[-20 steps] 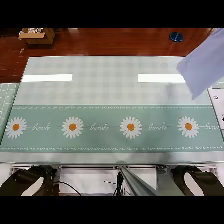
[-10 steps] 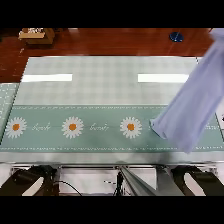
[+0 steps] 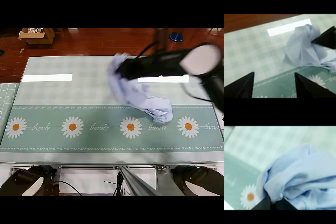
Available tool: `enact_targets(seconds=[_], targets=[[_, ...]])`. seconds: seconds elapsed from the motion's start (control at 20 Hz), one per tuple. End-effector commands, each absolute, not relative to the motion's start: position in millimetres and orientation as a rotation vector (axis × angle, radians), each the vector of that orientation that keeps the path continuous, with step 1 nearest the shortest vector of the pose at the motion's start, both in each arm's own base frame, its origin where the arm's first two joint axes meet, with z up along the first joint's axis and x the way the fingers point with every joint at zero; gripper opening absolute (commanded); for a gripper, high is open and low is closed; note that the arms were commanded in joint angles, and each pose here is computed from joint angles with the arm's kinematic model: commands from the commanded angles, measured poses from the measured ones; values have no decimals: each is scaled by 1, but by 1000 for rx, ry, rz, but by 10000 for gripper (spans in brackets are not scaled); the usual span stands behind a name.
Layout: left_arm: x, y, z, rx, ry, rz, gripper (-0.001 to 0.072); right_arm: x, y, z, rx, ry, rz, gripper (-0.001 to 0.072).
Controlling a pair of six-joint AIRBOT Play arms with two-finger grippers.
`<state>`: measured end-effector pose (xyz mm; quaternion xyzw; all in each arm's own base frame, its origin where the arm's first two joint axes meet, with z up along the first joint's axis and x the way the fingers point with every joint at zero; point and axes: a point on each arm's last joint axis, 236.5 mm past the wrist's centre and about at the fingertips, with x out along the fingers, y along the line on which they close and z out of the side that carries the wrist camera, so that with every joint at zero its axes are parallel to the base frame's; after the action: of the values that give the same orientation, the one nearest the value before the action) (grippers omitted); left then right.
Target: Fold the shirts.
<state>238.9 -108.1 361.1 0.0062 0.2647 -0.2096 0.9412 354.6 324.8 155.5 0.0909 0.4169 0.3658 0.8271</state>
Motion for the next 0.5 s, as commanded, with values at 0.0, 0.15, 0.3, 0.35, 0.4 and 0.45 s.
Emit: enact_targets(seconds=[0.0,0.15,0.3,0.35,0.4,0.45], targets=[[244,-102,351,27,567,-400,583,307,396,84,80,1045,897,22],[254,-89,331,56,613,-334,583,327,386,81,75,1014,854,233],[263,-80,298,85,695,-289,584,374,313,109,77,944,708,546],[264,-81,285,88,729,-288,585,388,274,121,74,925,634,546],[265,-81,268,93,772,-287,585,400,228,132,56,910,543,546],[266,-81,251,98,815,-285,587,406,181,140,21,904,442,546]])
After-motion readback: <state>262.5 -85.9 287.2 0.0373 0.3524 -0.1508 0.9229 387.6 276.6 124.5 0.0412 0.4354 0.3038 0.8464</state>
